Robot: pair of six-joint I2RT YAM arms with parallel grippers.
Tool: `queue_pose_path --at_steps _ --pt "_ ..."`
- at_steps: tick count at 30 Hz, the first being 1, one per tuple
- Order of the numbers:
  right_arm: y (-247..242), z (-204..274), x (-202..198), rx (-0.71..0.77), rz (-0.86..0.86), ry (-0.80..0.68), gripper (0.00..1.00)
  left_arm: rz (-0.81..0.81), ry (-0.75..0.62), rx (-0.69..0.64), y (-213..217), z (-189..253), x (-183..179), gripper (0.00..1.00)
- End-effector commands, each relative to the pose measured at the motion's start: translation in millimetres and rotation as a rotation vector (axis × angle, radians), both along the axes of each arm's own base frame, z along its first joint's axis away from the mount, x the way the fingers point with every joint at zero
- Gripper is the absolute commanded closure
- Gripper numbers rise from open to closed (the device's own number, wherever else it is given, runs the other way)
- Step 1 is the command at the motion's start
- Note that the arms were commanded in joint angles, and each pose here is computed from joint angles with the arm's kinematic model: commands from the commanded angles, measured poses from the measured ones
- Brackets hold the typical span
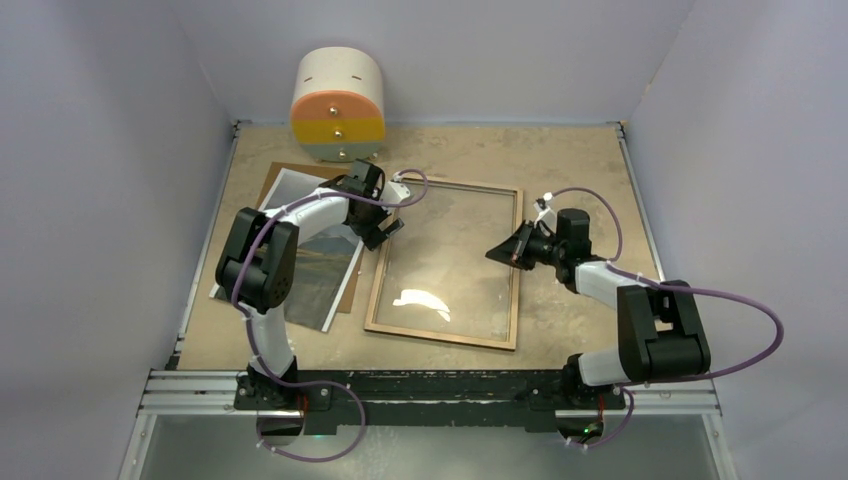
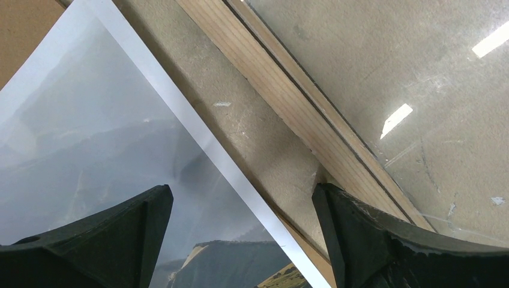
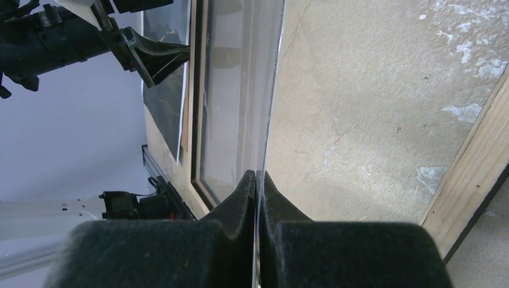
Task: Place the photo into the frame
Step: Place the photo frame item in the photo frame.
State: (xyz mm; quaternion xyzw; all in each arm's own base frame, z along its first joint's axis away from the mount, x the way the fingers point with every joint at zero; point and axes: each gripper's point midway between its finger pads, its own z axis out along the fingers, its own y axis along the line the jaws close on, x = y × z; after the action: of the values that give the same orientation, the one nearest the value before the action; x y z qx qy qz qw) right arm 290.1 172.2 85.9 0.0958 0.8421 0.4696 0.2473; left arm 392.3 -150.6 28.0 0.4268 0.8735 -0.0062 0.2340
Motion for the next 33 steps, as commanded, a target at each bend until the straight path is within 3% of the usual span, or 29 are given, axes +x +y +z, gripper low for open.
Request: queue_pose_path --at_steps 1,26,33 --pt "4.1 23.0 10.2 0.005 0.034 -0.103 1.0 -0.04 0.046 -0.023 -7.6 -5.6 -15.8 0.05" --pt "13.6 43.8 23.2 0.016 0.147 -0.094 1.0 -0.071 0.031 -0.013 -10.0 2.5 -13.8 0.04" --pt "14.7 45.2 13.9 0.026 0.148 -0.078 1.0 -0.078 0.032 -0.116 -21.8 32.9 -2.0 0.03"
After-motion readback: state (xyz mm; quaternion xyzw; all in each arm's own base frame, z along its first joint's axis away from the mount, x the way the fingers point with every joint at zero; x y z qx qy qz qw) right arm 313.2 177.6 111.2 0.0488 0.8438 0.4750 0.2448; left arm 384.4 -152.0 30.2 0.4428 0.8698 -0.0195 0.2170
